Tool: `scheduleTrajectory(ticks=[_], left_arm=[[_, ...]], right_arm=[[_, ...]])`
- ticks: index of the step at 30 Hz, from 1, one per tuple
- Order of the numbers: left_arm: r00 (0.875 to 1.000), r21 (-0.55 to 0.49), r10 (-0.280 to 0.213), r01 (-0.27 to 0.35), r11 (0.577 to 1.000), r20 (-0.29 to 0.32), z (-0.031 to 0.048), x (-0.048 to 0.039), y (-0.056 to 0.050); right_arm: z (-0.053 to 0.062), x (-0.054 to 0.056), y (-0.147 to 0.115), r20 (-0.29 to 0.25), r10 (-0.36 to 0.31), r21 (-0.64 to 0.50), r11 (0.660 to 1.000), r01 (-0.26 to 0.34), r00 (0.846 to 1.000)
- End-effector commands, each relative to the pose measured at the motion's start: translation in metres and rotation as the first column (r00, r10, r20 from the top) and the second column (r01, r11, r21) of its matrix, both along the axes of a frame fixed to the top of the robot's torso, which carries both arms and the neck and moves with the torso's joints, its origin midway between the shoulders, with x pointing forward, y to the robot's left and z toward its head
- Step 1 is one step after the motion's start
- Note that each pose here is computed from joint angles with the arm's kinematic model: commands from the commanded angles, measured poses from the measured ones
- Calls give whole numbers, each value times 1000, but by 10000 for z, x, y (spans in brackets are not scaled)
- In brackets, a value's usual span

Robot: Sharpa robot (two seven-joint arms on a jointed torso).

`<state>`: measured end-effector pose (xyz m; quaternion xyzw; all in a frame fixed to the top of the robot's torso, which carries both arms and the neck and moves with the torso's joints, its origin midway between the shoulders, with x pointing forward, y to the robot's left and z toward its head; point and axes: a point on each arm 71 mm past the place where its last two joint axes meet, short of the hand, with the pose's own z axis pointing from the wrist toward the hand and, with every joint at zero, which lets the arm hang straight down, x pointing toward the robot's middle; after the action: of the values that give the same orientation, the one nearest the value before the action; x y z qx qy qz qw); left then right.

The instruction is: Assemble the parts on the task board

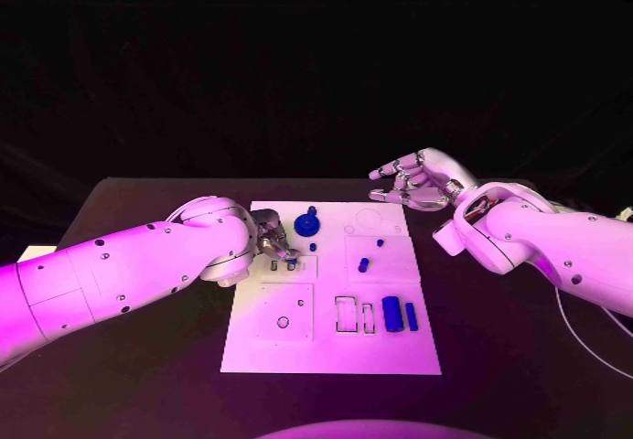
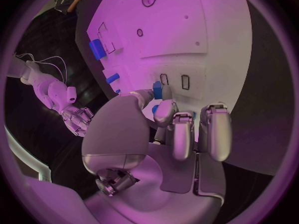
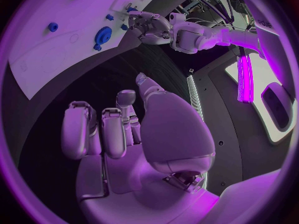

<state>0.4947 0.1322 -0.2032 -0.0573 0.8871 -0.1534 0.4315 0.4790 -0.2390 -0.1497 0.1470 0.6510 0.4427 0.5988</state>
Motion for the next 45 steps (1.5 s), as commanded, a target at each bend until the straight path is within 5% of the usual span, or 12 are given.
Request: scheduleTrajectory(ticks=[1, 22, 45], left_arm=[[999, 38, -28, 27, 999, 35, 2, 3, -19], [997, 133, -77, 77, 988, -1, -105, -3, -28], [994, 148, -104, 107, 983, -33, -128, -70, -20]], right_arm=[[-7, -7, 17, -4, 16, -7, 1000, -16, 1000], [-12, -10, 38, -6, 26, -6, 1000, -26, 1000], [-22, -7, 40, -13, 31, -8, 999, -31, 999]])
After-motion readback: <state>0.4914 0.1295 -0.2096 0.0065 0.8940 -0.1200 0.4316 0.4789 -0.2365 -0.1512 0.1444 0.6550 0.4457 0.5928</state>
